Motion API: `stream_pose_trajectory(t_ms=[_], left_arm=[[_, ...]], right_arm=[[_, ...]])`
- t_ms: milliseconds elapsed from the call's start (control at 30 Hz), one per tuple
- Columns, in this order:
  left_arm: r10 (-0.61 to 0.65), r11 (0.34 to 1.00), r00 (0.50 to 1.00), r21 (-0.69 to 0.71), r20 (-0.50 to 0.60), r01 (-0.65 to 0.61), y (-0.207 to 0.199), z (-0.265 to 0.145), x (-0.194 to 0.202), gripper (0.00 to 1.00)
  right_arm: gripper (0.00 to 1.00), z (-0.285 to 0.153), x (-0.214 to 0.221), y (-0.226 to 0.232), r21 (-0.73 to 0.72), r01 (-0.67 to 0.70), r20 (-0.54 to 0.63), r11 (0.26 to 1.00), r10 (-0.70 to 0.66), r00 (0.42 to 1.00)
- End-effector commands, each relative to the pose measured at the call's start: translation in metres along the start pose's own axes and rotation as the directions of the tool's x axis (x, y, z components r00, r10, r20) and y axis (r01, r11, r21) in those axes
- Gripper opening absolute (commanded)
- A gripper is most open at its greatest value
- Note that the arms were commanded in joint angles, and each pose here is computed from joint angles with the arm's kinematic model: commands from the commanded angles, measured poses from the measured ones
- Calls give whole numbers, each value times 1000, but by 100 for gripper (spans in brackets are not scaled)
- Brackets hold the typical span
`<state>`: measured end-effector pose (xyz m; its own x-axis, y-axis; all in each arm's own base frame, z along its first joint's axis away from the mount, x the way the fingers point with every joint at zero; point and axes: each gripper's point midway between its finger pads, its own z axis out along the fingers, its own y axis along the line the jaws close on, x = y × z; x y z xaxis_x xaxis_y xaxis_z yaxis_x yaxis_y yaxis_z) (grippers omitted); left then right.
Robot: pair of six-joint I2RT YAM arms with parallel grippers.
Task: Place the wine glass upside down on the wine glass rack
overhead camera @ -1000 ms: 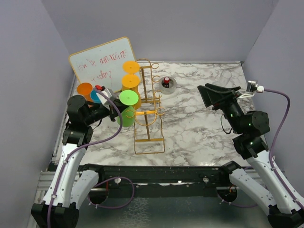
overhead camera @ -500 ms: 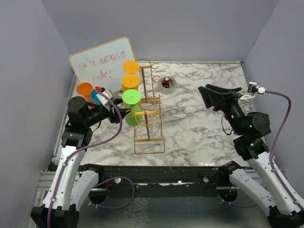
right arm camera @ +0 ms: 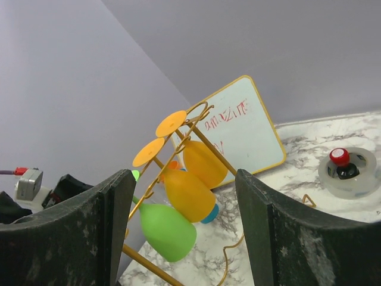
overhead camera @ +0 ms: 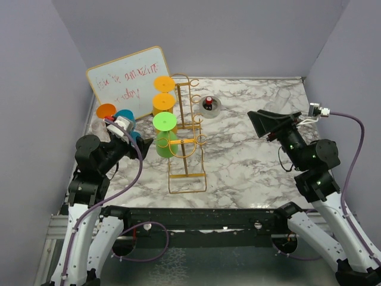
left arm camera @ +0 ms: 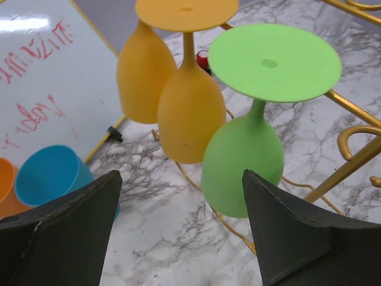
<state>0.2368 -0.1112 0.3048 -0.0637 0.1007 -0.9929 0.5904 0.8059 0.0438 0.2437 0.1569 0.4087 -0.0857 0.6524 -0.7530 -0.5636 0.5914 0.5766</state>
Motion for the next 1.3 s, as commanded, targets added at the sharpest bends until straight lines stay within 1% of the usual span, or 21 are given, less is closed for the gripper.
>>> stream_pose_trajectory(t_ms=[0, 67, 133, 167, 200, 233, 300, 367, 400, 467, 567, 600, 667, 700, 733, 767, 867, 967, 1100, 1200, 1267], left_arm=[[-62, 977, 997, -207, -46, 51, 27, -19, -1, 84], [-97, 961, 994, -266, -42, 83, 35, -23, 0, 82], [-135, 936, 989, -336, -68, 104, 46, -26, 10, 73], [-163, 915, 983, -387, -86, 118, 54, -27, 18, 67], [-203, 882, 974, -450, -98, 138, 64, -30, 25, 64], [-236, 848, 966, -508, -109, 149, 73, -32, 31, 64], [-295, 784, 947, -599, -129, 163, 89, -35, 41, 69], [-345, 748, 929, -637, -135, 185, 96, -31, 46, 75], [-363, 741, 922, -641, -134, 199, 98, -26, 48, 78], [-383, 743, 915, -632, -128, 222, 101, -11, 50, 82], [-411, 721, 903, -652, -127, 237, 115, 11, 54, 80], [-415, 721, 900, -650, -131, 238, 120, 21, 55, 77], [-418, 729, 896, -643, -148, 234, 128, 39, 54, 63], [-419, 730, 895, -644, -156, 229, 133, 47, 53, 58], [-419, 726, 893, -651, -162, 223, 139, 53, 52, 54], [-420, 721, 893, -658, -164, 219, 144, 58, 51, 52], [-416, 727, 892, -655, -179, 207, 156, 74, 48, 51], [-441, 726, 874, -654, -205, 213, 165, 84, 58, 51], [-516, 702, 824, -666, -233, 251, 175, 92, 88, 48], [-542, 723, 793, -636, -280, 269, 171, 98, 106, 45], [-562, 740, 771, -598, -300, 307, 164, 103, 112, 44]], right_arm=[[73, -3, 3, -5, 71, -37, -48, 997, 40, 998], [73, -5, 6, -11, 107, -50, -59, 993, 56, 997], [73, -6, 9, -16, 139, -69, -67, 988, 79, 995], [73, -7, 11, -20, 170, -79, -76, 982, 93, 993], [73, -10, 16, -26, 209, -87, -96, 974, 109, 989], [73, -12, 19, -29, 237, -94, -116, 967, 124, 985], [73, -16, 24, -41, 313, -99, -130, 944, 146, 981], [72, -21, 30, -47, 356, -108, -150, 928, 171, 974], [72, -23, 32, -48, 363, -112, -156, 925, 179, 971], [71, -28, 35, -47, 364, -122, -162, 924, 192, 968], [71, -35, 39, -48, 375, -132, -172, 917, 209, 963], [70, -37, 40, -49, 382, -133, -174, 914, 213, 961], [70, -41, 40, -50, 395, -128, -182, 910, 214, 960], [70, -42, 40, -50, 402, -127, -184, 907, 216, 959], [70, -44, 39, -50, 410, -124, -186, 904, 216, 958], [70, -45, 39, -50, 412, -121, -190, 903, 215, 958], [70, -47, 39, -50, 418, -132, -184, 899, 225, 957], [70, -46, 37, -51, 428, -134, -173, 894, 226, 959], [69, -45, 39, -55, 452, -124, -185, 883, 229, 956], [69, -44, 44, -58, 467, -110, -208, 878, 230, 951], [69, -44, 48, -61, 478, -104, -221, 872, 234, 947]])
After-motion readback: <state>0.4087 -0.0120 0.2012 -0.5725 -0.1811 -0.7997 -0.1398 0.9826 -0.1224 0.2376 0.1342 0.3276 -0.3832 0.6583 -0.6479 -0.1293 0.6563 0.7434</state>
